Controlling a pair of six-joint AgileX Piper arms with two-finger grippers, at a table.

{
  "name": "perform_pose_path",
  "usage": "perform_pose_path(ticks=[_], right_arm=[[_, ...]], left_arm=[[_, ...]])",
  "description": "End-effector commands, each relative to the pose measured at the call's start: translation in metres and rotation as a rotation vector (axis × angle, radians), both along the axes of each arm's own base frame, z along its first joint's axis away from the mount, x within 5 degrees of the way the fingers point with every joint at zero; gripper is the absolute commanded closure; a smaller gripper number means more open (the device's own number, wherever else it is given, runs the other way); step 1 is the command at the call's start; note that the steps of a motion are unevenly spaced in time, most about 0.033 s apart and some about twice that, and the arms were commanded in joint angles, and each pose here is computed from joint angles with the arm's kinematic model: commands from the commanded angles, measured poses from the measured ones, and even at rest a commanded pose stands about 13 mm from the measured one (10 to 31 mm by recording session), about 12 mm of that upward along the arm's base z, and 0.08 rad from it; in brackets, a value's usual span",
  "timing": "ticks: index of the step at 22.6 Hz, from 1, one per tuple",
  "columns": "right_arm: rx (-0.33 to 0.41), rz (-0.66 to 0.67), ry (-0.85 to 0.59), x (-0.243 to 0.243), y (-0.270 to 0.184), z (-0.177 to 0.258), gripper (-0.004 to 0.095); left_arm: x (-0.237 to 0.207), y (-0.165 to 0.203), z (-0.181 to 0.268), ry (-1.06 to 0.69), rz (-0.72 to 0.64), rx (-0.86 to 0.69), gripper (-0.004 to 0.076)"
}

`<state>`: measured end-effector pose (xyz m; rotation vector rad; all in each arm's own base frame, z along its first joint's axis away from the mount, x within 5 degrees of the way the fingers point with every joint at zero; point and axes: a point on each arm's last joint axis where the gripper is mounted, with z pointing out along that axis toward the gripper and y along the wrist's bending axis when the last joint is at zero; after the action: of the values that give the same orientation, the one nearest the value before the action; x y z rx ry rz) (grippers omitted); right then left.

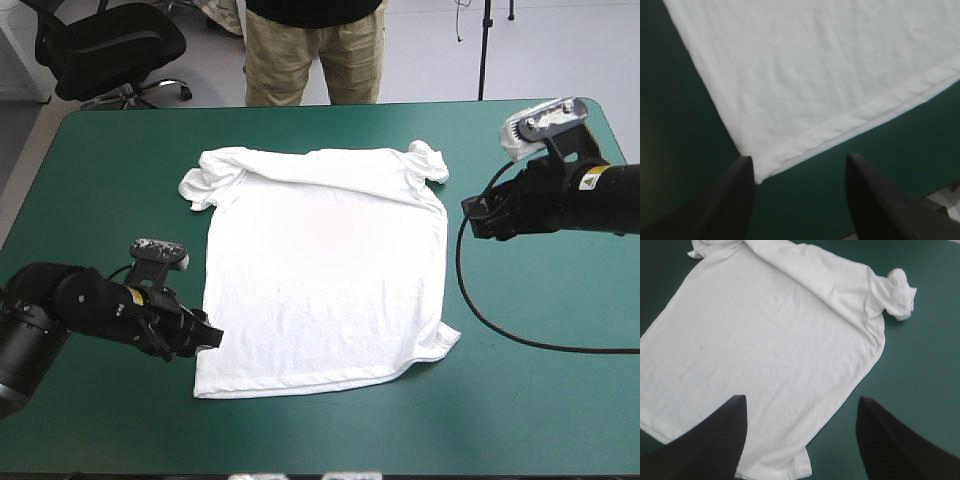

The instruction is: Fold the cloth

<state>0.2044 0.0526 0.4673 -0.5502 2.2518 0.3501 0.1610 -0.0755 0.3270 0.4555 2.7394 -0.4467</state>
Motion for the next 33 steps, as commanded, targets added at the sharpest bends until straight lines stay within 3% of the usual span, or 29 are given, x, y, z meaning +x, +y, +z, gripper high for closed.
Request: perform_pose_path(ticks=[1, 9, 18, 19, 21, 22, 24, 27, 31, 33], right_arm=[[0.012, 0.014, 0.01, -0.011, -0.001, -0.006, 0.0332], [0.009, 0.007, 0.072, -0.004, 0.0, -0.028, 0.0331], [-0.002, 0.003, 0.092, -0.002, -0.001, -0.037, 0.0331], [-0.006, 0.002, 0.101, -0.002, -0.001, -0.039, 0.0331], [-0.035, -0.005, 0.128, -0.001, -0.003, -0.047, 0.0331], [-0.049, -0.008, 0.167, -0.001, -0.004, -0.058, 0.0331], [-0.051, -0.008, 0.244, 0.002, -0.003, -0.079, 0.0331], [-0.023, 0.013, 0.353, 0.008, 0.001, -0.107, 0.0331], [-0.142, 0.006, 0.494, 0.029, 0.011, -0.164, 0.0349], [-0.168, 0.049, 0.542, 0.035, 0.025, -0.184, 0.0387]], left_arm=[[-0.002, 0.003, -0.023, -0.039, 0.063, -0.003, 0.0324], [0.002, 0.003, -0.09, 0.112, 0.094, 0.061, 0.0325], [0.011, -0.003, -0.118, 0.231, 0.063, 0.079, 0.0326], [0.012, -0.004, -0.121, 0.248, 0.046, 0.079, 0.0349], [0.011, -0.006, -0.126, 0.293, 0.021, 0.071, 0.0474], [0.008, -0.006, -0.13, 0.304, 0.002, 0.065, 0.0629], [0.006, -0.007, -0.134, 0.296, -0.023, 0.055, 0.0738], [0.009, -0.007, -0.134, 0.261, -0.01, 0.053, 0.0741], [0.013, -0.007, -0.134, 0.225, 0.004, 0.048, 0.0741], [0.013, -0.007, -0.134, 0.225, 0.004, 0.048, 0.0741]])
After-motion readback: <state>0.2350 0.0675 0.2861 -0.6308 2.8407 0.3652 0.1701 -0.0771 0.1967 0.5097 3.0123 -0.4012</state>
